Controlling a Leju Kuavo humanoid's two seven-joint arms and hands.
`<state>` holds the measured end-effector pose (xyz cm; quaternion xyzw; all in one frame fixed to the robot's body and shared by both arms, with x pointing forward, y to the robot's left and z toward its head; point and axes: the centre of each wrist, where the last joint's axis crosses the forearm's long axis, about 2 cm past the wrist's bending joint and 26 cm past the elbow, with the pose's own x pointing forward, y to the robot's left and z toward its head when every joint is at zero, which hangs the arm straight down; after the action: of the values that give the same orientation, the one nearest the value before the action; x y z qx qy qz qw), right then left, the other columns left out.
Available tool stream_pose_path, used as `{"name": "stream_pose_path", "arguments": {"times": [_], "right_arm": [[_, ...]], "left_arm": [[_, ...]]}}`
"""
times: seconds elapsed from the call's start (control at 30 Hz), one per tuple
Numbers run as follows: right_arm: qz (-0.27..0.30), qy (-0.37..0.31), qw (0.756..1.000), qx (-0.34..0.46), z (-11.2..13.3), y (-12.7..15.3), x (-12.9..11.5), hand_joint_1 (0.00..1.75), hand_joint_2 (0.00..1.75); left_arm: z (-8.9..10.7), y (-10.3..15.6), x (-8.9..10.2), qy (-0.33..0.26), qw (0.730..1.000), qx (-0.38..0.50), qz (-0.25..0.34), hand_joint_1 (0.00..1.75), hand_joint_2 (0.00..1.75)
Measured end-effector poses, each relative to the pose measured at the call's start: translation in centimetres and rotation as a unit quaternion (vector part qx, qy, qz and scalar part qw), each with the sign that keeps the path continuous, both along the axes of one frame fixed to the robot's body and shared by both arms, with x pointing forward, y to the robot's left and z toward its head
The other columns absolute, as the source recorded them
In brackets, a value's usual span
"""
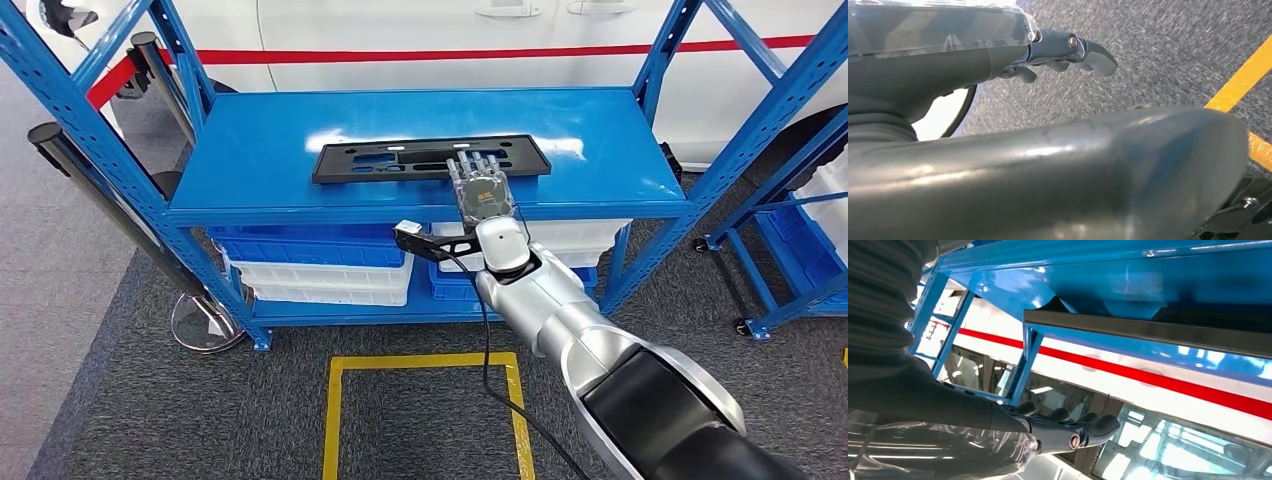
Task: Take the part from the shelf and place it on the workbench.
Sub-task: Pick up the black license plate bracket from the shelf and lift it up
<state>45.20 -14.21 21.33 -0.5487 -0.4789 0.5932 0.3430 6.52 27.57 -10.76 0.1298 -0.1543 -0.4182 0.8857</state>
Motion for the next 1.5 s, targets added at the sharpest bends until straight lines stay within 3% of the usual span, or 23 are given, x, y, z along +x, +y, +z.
{"name": "stream_pose_path", "arguments": {"times": [0.37, 1.37, 1.5], "right_arm": [[0.004, 0.012, 1.000, -0.006, -0.9, 0.4, -0.6, 0.00, 1.75], [0.009, 0.054, 0.999, -0.004, -4.9, 0.0, -2.5, 0.00, 1.75], [0.026, 0.089, 0.995, 0.038, -4.5, 0.7, -2.5, 0.00, 1.75]], "left_arm": [[-0.1, 0.3, -0.2, 0.017, 0.999, -0.014, 0.050, 0.00, 0.00], [-0.2, -0.4, -1.1, 0.025, 0.999, -0.010, 0.034, 0.00, 0.00], [-0.1, -0.5, -0.8, 0.024, 0.999, -0.016, 0.029, 0.00, 0.00]]}}
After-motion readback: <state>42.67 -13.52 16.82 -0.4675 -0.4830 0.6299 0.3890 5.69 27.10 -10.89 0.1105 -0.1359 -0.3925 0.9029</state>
